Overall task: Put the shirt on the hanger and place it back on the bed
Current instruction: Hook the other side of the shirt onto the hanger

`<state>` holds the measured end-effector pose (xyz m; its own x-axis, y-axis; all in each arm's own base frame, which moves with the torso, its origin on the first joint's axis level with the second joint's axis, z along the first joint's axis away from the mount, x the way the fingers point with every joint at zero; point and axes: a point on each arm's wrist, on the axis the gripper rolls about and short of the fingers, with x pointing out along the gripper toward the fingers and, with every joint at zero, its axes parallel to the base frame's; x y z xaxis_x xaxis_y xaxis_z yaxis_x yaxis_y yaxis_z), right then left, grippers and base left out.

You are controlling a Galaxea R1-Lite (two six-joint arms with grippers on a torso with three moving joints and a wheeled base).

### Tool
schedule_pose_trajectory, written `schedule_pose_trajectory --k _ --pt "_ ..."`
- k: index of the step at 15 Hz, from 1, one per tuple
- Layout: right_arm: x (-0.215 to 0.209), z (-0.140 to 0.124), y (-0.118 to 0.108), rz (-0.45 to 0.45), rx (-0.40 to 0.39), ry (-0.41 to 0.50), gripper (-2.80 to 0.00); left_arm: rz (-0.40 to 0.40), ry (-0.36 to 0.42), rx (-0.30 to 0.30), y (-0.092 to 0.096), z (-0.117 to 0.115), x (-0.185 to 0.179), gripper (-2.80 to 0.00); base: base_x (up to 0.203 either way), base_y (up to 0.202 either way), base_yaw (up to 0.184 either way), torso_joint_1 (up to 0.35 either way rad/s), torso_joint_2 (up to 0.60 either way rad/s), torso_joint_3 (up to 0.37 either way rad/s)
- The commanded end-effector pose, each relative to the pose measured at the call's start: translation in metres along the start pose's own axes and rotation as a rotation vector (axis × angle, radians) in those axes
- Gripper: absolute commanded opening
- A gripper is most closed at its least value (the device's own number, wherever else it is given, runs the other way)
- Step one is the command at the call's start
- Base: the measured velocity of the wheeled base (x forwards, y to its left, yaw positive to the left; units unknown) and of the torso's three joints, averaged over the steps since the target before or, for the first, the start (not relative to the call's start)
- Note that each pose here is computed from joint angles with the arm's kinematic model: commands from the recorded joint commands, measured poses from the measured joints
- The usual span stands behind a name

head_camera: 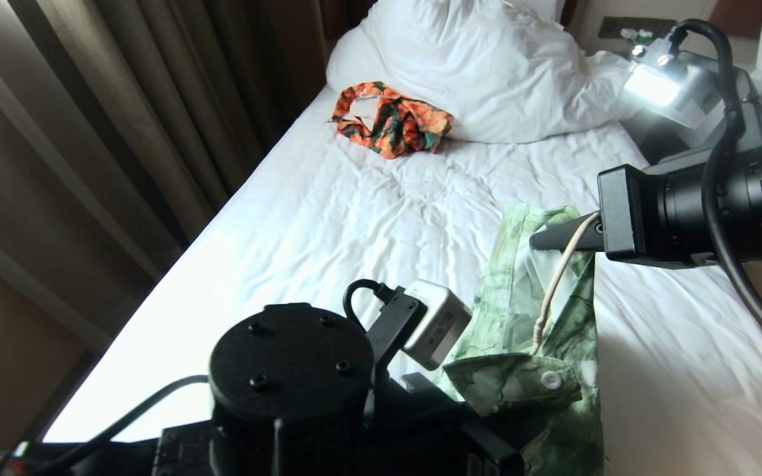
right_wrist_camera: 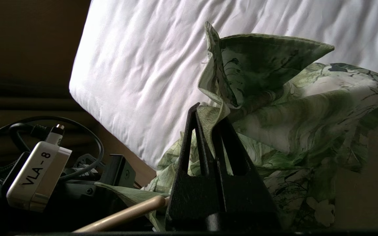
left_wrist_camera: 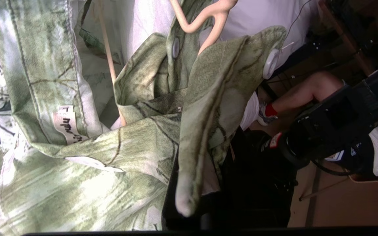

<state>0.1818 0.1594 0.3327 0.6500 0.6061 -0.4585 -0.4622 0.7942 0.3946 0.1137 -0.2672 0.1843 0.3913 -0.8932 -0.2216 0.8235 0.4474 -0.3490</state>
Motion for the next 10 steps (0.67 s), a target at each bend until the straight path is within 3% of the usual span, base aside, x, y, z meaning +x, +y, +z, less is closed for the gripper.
schedule_pose_trajectory --k 1,6,10 --pt "-0.005 -0.008 -0.006 0.031 -0.001 0.026 -2.8 0.007 -0.024 -0.002 0.007 -0.008 0.021 -2.8 0.0 0.0 0.0 0.0 0.0 0.0" --pt "-0.023 -0.01 -0.015 0.12 -0.07 0.029 -2.8 -0.014 -0.091 0.003 0.002 0.009 0.031 -2.8 0.0 0.0 0.0 0.0 0.0 0.0" --pt "-0.047 -0.017 -0.019 0.128 -0.098 -0.004 -2.8 0.013 -0.127 -0.002 0.005 0.017 0.025 -2.8 0.0 0.0 0.0 0.0 0.0 0.0"
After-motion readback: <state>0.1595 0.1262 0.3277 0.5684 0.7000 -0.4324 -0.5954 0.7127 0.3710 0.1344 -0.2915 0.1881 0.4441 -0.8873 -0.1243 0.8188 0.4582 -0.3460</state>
